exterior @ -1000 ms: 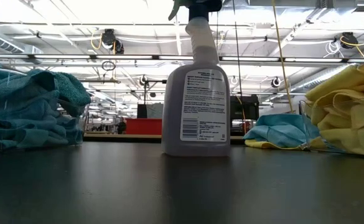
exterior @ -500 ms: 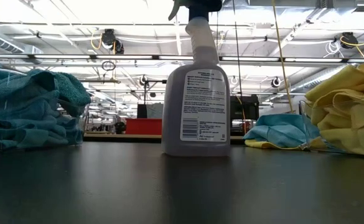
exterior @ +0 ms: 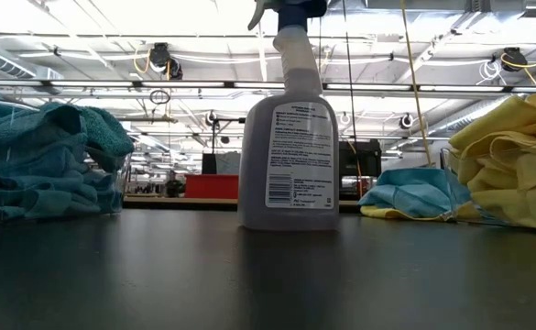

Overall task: Sort microfiber towel by color & place in baskets
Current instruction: Put the blue microfiber cloth into the left transparent bin

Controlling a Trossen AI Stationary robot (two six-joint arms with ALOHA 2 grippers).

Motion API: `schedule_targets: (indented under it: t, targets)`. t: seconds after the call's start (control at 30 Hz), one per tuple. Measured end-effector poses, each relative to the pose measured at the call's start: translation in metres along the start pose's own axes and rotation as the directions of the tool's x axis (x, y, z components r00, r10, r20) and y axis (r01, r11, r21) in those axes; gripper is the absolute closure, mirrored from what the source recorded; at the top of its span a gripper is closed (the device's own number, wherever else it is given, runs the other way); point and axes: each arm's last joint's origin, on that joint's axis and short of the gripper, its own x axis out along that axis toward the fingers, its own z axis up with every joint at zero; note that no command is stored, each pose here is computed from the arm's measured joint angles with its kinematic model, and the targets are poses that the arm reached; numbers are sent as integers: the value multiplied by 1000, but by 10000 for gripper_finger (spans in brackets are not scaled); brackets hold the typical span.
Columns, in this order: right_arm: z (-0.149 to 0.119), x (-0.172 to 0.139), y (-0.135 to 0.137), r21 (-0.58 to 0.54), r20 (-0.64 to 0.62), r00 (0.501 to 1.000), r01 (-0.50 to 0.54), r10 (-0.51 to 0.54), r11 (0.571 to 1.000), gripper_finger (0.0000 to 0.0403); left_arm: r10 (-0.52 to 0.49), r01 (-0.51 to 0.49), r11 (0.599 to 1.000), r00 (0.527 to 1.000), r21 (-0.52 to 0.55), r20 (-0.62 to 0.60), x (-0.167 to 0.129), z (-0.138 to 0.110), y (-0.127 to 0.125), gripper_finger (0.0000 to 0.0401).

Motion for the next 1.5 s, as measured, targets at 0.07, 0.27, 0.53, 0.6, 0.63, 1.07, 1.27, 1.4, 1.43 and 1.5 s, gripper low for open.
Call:
schedule_targets:
  t: [0.07,0.27,0.53,0.6,0.63,1.07,1.27,1.4,1.43,1.5]
  targets:
    - [1,-1,-5,27,20,998,54,-54,998,218,25,-24,997,1000,-76,6,-7,2,9,170]
    - [3,0,-21,212,46,963,250,-265,945,218,55,-52,954,998,-296,4,-8,-1,20,170]
    - [15,17,-34,333,-11,930,350,-368,876,218,72,-55,912,997,-407,26,-9,0,24,170]
    - [18,23,-38,324,-44,919,384,-392,865,218,81,-56,911,996,-408,43,-9,2,25,170]
    - [19,26,-40,316,-63,910,407,-409,857,218,84,-58,907,995,-418,45,-9,2,26,170]
    - [18,57,-88,392,-319,771,636,-551,664,218,56,-48,877,998,-478,3,-8,-2,21,170]
    - [13,86,-116,345,-474,720,681,-506,646,218,32,-22,880,999,-474,12,-8,1,14,170]
    - [3,99,-135,323,-566,671,714,-478,621,218,23,-13,881,1000,-473,15,-8,2,11,170]
    - [0,103,-140,322,-587,660,722,-469,613,218,19,-9,881,1000,-473,17,-8,3,9,170]
    - [-7,107,-148,338,-622,651,724,-435,602,218,12,-1,882,1000,-471,19,-7,4,7,170]
